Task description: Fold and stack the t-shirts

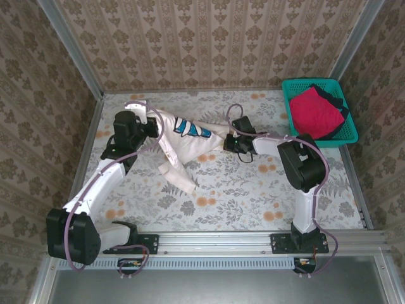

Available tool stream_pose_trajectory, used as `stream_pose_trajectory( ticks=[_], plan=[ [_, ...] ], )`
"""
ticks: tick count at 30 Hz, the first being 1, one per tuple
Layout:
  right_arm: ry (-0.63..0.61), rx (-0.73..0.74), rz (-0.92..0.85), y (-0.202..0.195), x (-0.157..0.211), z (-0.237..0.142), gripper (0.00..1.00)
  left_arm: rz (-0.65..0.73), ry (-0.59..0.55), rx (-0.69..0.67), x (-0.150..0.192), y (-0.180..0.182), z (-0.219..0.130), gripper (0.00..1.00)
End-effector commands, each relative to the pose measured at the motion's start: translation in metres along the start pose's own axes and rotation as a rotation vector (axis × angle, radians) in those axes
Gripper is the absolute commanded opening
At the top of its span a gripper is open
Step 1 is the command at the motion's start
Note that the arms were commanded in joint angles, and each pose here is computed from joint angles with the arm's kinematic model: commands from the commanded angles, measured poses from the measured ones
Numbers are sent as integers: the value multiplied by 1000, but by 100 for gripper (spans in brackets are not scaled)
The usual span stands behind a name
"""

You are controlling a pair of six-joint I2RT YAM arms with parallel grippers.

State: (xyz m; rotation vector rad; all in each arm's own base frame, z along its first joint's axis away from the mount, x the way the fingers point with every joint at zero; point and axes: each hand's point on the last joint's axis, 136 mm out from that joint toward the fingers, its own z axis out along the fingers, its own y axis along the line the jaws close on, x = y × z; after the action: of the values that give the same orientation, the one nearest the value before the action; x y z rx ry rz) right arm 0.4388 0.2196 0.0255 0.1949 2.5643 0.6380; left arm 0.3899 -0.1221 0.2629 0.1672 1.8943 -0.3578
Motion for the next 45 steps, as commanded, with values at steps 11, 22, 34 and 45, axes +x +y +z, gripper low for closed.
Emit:
stream_pose_trajectory(
  ticks=[11, 22, 34, 45],
  plan=[
    [-401, -156, -189, 76, -156, -183, 0, 87, -256, -19, -116, 5, -25, 0],
    [-1011, -259, -415, 141, -183, -441, 0, 249, -533, -83, -211, -2, -90, 0],
    [-842, -51, -317, 63, -142, -374, 0, 136, -343, -77, -113, 18, -55, 0],
    [-566, 71, -144, -22, -152, -223, 0, -31, -78, -128, -14, 66, 19, 0]
  ],
)
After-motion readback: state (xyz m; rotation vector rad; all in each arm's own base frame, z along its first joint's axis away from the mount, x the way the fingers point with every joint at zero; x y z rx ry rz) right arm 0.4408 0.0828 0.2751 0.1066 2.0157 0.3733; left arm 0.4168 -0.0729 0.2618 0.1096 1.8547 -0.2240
